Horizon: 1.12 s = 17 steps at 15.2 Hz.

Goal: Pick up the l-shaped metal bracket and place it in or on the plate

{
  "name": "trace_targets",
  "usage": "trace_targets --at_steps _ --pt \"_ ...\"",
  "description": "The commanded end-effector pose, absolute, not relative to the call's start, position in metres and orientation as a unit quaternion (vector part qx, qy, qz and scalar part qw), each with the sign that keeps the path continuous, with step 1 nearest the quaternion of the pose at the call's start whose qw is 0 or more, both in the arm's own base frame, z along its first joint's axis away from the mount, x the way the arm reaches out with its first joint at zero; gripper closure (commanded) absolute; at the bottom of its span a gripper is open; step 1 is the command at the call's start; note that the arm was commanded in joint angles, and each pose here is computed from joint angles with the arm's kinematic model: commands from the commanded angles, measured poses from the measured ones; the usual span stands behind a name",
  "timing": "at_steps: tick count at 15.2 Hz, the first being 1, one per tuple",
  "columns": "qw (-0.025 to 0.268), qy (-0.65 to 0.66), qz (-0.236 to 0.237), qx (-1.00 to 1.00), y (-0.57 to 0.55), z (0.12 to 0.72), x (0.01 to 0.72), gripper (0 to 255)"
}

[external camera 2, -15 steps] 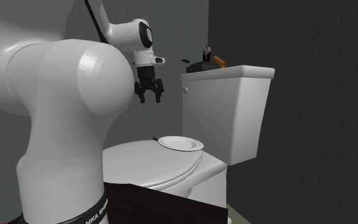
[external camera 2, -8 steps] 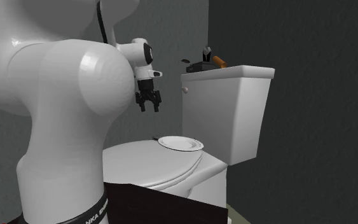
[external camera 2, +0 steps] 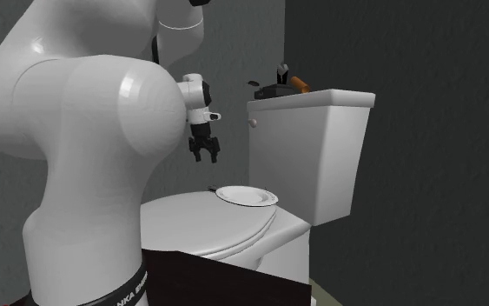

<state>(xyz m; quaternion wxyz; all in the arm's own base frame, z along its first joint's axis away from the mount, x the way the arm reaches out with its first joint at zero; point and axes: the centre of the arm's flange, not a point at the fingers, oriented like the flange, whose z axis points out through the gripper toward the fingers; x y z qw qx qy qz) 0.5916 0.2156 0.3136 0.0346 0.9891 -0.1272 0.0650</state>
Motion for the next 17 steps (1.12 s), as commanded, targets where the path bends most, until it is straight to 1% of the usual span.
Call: trace_targets --at_steps 1,6,14,15,17 --pt "0.035 -0.128 0.066 0.989 0.217 0.302 0.596 0" --pt "0.035 -0.128 0.066 0.989 0.215 0.273 0.600 0" --pt "0.035 -0.128 0.066 0.989 0.215 0.273 0.600 0" --pt "0.035 -0.128 0.066 0.989 0.215 0.273 0.600 255" --pt "0.035 -0.128 0.066 0.989 0.215 0.273 0.600 255"
